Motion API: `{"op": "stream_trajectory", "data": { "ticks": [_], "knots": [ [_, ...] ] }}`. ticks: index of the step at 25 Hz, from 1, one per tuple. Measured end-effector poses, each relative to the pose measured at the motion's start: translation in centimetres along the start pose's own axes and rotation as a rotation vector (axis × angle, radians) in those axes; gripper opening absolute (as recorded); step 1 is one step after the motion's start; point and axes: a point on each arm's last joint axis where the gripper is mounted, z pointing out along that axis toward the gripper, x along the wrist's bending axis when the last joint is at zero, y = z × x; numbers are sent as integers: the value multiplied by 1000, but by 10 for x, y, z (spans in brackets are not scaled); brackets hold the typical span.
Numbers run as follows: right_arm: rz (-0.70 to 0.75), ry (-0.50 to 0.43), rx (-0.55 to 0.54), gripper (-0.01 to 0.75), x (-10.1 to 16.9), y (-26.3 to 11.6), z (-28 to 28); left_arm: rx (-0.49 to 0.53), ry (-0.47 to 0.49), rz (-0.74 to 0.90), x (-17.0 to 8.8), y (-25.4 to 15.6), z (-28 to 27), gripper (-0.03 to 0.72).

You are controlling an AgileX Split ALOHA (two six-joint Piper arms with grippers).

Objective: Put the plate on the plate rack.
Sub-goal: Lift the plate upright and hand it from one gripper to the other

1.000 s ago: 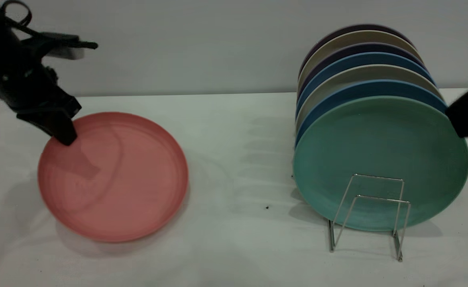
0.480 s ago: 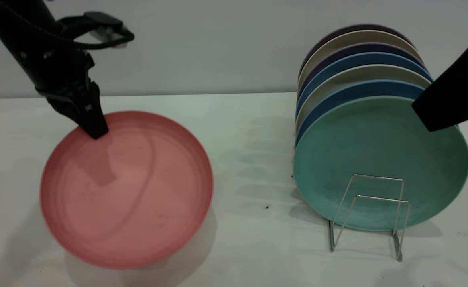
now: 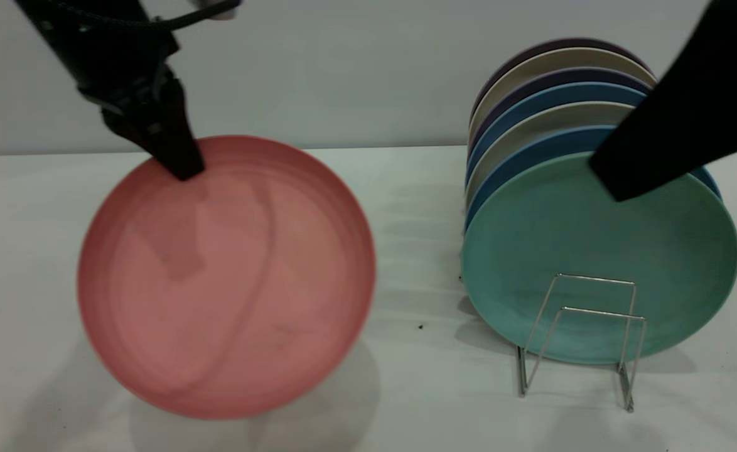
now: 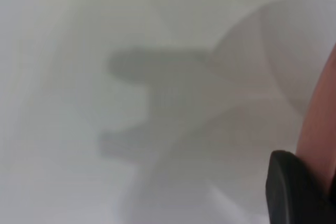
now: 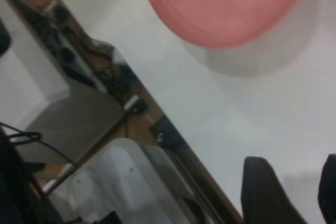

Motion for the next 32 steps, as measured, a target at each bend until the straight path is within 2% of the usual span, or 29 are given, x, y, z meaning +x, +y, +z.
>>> {"op": "stream_trajectory", "data": {
  "ticks": [6, 15, 23, 32],
  "knots": [
    [7, 78, 9, 283, -9, 1, 20, -57, -70, 41, -18, 16, 2, 20],
    [4, 108, 31, 370, -19, 3, 55, -101, -116, 62, -25, 21, 2, 20],
    [6, 22, 37, 416, -25, 2, 91, -100, -161, 147, -43, 24, 12, 20],
    [-13, -72, -12, 433, -35, 6, 94, -93, -151, 208, -62, 24, 29, 20]
  ]
}}
